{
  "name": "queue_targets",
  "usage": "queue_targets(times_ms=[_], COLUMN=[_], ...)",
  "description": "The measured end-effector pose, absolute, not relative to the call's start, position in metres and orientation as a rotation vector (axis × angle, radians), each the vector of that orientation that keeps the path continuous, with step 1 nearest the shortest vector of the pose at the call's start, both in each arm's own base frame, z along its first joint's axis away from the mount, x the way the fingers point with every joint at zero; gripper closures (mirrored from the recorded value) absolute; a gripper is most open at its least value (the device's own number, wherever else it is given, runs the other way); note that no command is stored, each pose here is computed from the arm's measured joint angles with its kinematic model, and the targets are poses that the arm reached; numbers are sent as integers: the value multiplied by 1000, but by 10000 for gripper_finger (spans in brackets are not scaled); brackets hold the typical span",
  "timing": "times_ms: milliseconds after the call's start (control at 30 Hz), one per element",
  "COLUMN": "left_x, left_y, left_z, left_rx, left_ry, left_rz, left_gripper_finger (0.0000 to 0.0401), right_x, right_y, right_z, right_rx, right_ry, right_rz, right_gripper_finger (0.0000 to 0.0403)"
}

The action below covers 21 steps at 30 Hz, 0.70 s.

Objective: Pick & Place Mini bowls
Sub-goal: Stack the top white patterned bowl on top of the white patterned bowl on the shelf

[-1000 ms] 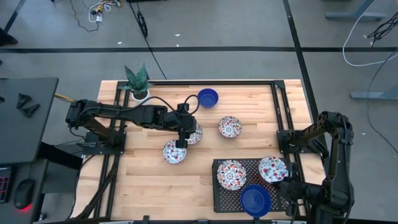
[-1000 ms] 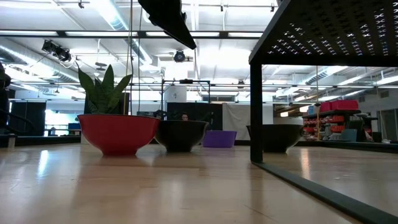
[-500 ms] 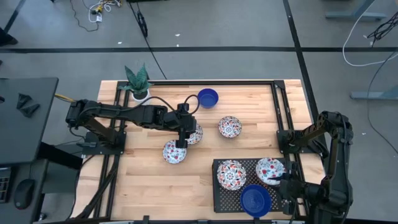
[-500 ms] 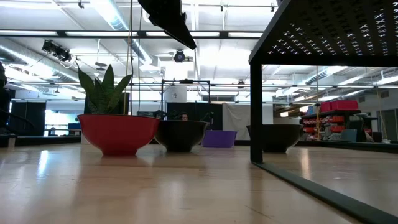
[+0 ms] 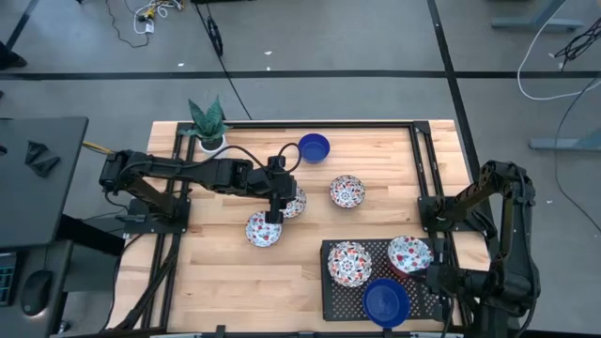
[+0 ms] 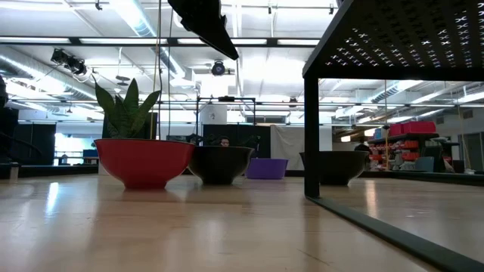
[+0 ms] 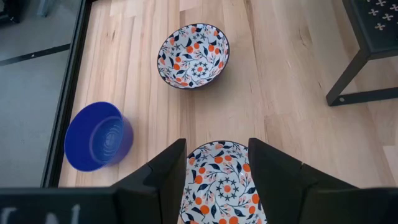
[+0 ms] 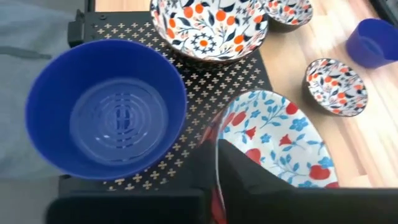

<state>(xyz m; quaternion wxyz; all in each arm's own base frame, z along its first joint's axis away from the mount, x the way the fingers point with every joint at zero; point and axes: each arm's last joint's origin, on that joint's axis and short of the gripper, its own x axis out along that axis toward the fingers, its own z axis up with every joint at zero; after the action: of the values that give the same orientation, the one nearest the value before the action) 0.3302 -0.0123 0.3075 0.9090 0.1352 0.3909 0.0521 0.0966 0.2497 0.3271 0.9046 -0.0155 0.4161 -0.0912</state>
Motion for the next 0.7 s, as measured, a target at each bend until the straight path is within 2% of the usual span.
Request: queue_targets(times_ms=[67, 333, 700], left_x=[330, 330, 330], left_y=[-12, -12, -12], left_z=[308, 308, 307], left_rx=[279, 279, 279], left_ry=[806, 806, 807], left_rz=[107, 107, 107], left_gripper_finger=[224, 224, 224], right_x=[97, 100, 102], right_y=[251, 259, 259], right_z=[327, 328, 327], right_rx=[-25, 1, 9], right_ry=[862, 846, 871], right_rz=[-178, -110, -112], right_gripper_finger=[397, 390, 400])
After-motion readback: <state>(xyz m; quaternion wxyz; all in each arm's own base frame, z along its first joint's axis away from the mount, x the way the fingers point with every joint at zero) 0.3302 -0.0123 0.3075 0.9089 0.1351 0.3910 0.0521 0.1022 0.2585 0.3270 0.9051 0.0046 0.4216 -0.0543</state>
